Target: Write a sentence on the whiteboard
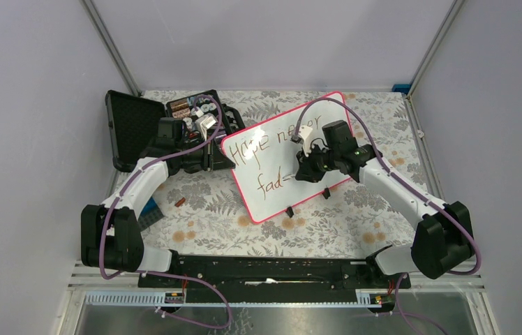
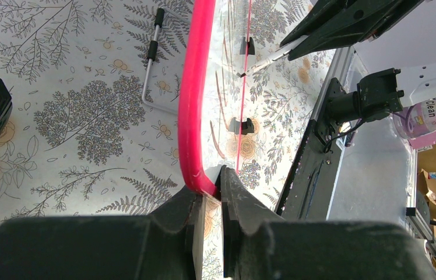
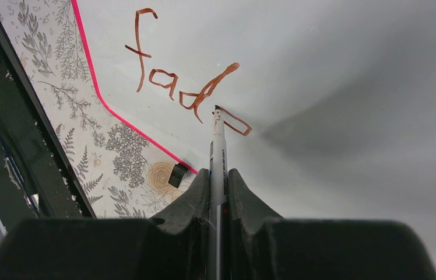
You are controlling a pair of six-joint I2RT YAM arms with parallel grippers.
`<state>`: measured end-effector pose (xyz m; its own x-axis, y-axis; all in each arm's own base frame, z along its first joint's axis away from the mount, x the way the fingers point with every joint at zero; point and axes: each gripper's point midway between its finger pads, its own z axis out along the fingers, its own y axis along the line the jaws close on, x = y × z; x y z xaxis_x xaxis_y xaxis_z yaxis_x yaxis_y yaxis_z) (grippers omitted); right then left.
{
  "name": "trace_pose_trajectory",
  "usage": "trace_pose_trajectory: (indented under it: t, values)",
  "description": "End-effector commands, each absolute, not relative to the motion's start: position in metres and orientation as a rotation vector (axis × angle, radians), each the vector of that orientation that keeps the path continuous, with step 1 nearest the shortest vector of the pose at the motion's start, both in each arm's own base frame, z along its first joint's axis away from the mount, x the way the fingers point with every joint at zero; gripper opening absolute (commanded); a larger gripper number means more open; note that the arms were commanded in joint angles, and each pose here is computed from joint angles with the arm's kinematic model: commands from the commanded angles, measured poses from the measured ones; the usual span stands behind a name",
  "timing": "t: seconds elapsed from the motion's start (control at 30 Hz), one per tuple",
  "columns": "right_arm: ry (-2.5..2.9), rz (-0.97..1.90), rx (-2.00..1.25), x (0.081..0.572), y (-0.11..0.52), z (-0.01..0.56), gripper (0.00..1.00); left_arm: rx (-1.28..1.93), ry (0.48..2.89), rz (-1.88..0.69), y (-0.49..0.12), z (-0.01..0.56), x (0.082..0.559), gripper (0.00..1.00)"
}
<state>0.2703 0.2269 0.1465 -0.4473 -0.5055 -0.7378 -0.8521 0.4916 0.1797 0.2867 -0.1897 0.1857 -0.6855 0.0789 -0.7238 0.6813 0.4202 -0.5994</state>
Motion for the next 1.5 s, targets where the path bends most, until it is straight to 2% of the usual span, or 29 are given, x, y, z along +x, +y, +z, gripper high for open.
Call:
trace_pose_trajectory:
  t: [0.0, 0.63, 1.03, 1.47]
  values:
    - [2.107, 0.695, -1.111, 0.276, 0.231, 0.142, 0.0, 0.753, 2.013, -1.199, -0.196, 0.183, 0.29, 0.0]
    - [2.124, 0.616, -1.114, 0.269, 0.213, 0.134, 0.0, 0.751, 2.016, -1.198, -0.196, 0.182, 0.29, 0.0]
    - [2.121, 0.581, -1.094, 0.276, 0.198, 0.142, 0.0, 0.749, 2.016, -1.197, -0.196, 0.183, 0.29, 0.0]
    - [2.084, 0.677, -1.125, 0.259, 0.198, 0.172, 0.0, 0.75, 2.014, -1.195, -0.197, 0.183, 0.291, 0.0]
